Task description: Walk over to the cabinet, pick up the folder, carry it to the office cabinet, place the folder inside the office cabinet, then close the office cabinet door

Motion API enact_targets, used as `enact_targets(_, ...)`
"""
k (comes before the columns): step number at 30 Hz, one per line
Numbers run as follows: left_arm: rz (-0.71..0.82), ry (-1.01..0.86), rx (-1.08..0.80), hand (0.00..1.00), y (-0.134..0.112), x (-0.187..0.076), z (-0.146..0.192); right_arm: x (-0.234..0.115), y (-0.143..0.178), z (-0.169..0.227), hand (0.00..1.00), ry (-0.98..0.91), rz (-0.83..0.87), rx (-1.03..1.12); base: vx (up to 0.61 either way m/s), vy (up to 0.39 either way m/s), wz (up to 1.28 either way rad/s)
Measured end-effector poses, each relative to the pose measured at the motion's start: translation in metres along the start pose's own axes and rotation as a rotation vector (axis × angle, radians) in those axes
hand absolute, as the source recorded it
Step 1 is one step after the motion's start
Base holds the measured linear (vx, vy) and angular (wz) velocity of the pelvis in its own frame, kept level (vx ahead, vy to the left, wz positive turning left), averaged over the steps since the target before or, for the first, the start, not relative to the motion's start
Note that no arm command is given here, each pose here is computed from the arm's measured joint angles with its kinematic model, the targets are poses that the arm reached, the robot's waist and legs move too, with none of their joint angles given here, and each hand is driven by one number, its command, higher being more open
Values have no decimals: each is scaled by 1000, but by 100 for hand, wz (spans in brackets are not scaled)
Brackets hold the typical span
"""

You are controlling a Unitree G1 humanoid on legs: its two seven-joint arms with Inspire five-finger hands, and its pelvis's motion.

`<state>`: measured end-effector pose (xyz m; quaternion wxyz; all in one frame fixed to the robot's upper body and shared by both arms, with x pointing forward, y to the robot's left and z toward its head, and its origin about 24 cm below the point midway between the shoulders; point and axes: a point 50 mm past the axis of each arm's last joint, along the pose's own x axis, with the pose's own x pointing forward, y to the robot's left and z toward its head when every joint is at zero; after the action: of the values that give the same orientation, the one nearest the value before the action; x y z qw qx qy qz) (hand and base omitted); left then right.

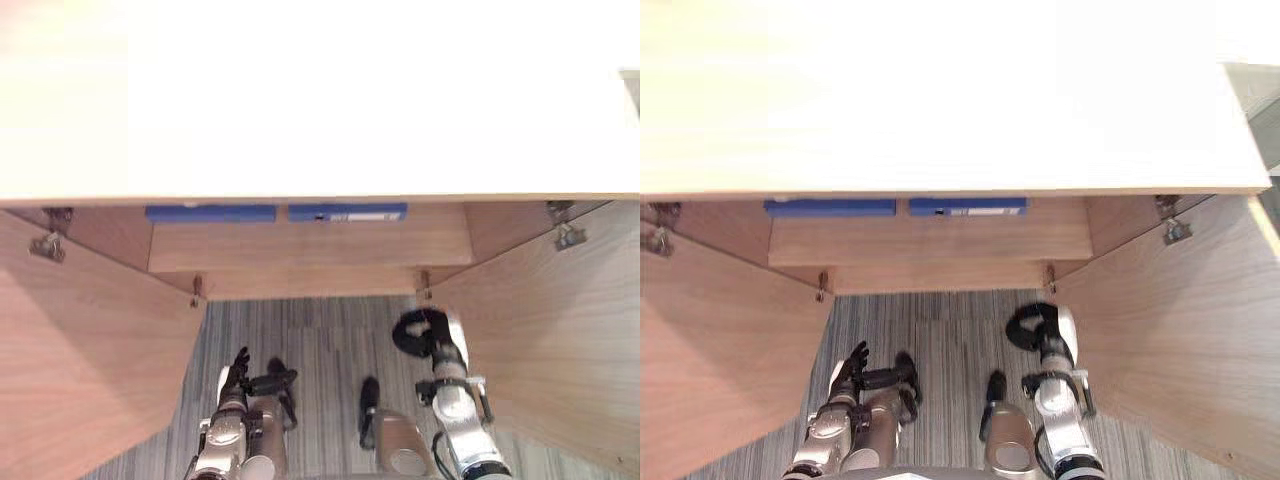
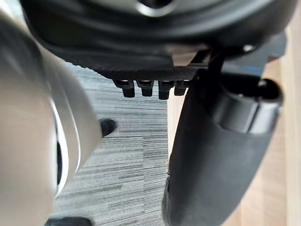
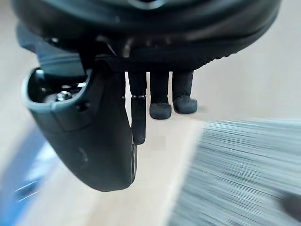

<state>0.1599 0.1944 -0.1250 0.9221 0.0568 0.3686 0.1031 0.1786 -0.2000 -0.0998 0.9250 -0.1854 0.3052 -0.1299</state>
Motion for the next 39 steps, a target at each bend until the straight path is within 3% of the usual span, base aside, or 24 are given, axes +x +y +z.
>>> enact_targets(6,24,100,53,100,11,-6,-27,-20,-10,-69,100,310,-48,168,51,-28,-15)
enact_targets(11,15,194,56,100,15,-17,-52,-26,-15,-82,100,379,-90,260,-33,37,-9)
enact_targets(17,47,209,19,100,21,-18,-55,-24,-21,-84,100,409,-143,354,-28,44,-29)
enact_targets(22,35,217,15,100,18,-19,-56,-24,-49,-89,100,419,-324,560,60,45,-48)
enact_targets(28,57,242,-26,100,20,-23,-63,-22,-88,-67,100,262,-529,747,123,0,-107)
enact_targets(36,-8,187,-43,100,-3,-20,-52,-14,-131,-19,100,-16,-638,850,60,-45,-83)
enact_targets(39,-35,190,-30,100,-7,-21,-53,-7,-162,0,100,-123,-672,853,-35,-34,12)
